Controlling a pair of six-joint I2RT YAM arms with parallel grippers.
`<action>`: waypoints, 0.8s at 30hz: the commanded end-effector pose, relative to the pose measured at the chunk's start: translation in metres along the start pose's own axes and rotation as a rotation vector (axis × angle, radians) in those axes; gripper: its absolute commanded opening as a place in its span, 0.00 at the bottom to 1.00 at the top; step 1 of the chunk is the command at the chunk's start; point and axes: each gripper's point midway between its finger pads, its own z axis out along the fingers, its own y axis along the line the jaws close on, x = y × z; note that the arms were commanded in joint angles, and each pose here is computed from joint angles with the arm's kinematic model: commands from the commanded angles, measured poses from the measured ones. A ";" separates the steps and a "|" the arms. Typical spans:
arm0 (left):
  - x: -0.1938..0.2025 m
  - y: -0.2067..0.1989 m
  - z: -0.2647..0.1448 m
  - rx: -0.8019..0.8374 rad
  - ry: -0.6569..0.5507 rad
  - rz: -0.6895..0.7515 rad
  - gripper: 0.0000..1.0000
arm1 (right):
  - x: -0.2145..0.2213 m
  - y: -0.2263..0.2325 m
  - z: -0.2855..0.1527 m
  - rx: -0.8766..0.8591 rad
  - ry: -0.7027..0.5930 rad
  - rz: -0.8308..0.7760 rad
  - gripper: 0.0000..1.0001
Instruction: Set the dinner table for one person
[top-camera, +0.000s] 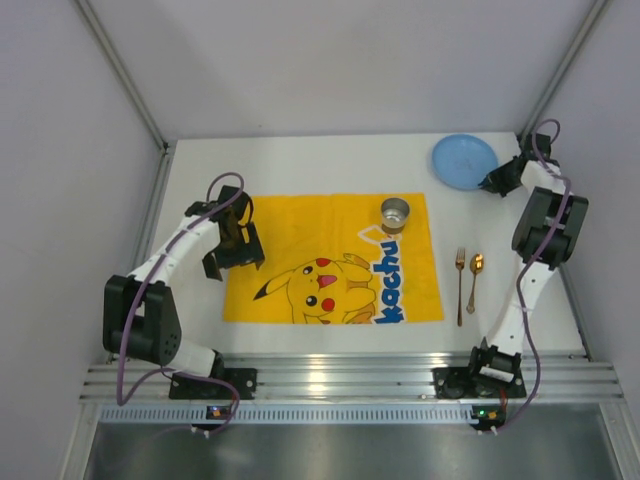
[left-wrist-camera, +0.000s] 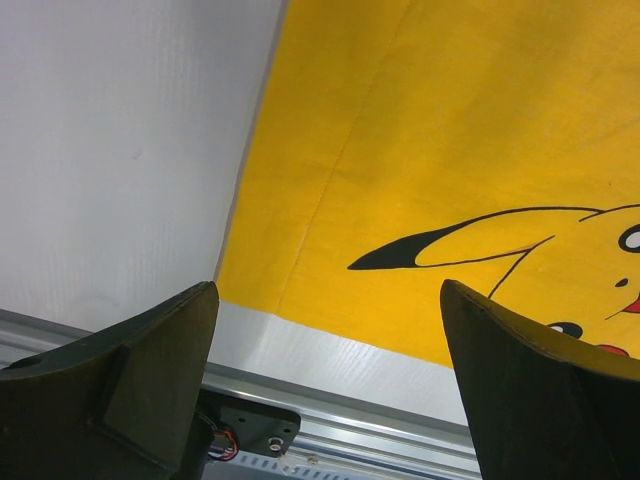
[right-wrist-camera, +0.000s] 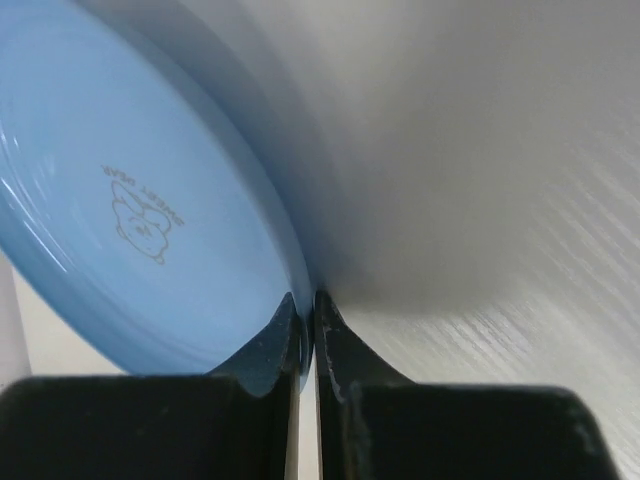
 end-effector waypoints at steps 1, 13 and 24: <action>-0.009 -0.001 -0.007 0.008 -0.010 0.009 0.98 | 0.017 -0.014 0.018 0.064 0.042 0.005 0.00; -0.020 -0.006 -0.019 0.055 -0.060 0.029 0.98 | 0.017 0.137 -0.133 -0.244 -0.100 -0.233 0.00; -0.038 0.002 -0.070 0.109 -0.229 0.021 0.98 | 0.231 0.181 -0.257 -0.346 0.042 -0.597 0.00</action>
